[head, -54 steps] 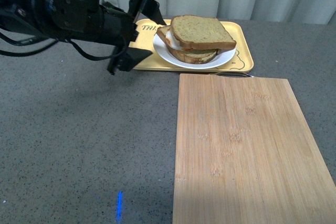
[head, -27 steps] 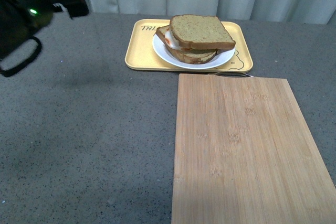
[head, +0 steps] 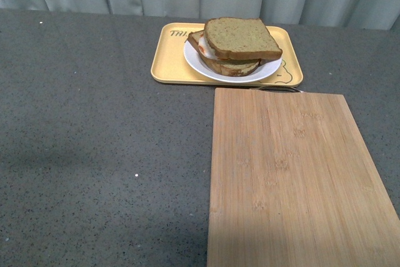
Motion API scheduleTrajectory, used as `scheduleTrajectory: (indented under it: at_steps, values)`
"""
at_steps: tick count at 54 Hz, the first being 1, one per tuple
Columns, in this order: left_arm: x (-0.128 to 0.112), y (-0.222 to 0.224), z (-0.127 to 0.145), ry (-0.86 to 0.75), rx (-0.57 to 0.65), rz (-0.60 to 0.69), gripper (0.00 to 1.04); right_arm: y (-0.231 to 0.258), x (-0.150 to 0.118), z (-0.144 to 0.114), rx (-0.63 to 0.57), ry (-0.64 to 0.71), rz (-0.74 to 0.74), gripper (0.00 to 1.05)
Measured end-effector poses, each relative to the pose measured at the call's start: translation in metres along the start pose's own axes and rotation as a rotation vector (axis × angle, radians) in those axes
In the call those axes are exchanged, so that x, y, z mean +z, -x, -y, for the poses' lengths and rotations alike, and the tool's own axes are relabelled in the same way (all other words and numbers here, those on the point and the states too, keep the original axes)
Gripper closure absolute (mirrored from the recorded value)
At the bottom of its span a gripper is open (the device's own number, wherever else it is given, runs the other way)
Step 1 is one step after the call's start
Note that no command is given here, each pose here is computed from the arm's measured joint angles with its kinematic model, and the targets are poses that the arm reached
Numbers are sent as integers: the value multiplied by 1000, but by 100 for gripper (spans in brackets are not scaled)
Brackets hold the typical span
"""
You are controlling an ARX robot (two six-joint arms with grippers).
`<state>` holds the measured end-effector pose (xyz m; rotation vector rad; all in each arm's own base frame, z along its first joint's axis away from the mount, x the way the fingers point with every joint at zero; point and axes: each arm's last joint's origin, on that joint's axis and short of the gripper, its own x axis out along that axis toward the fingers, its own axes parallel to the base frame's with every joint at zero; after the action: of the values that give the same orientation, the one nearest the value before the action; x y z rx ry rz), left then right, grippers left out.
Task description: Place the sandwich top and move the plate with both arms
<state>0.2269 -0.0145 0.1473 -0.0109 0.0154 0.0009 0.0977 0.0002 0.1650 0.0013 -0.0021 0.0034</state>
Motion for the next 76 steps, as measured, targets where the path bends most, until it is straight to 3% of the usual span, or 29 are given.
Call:
scheduleTrajectory:
  at_steps: [13, 38, 76]
  values:
    - [15, 40, -14, -2, 0, 5, 101, 0, 0, 0, 0, 0, 0, 9]
    - [14, 80, -14, -3, -2, 2, 101, 0, 0, 0, 0, 0, 0, 9]
    - [24, 109, -14, -3, -3, 37, 101, 0, 0, 0, 0, 0, 0, 9]
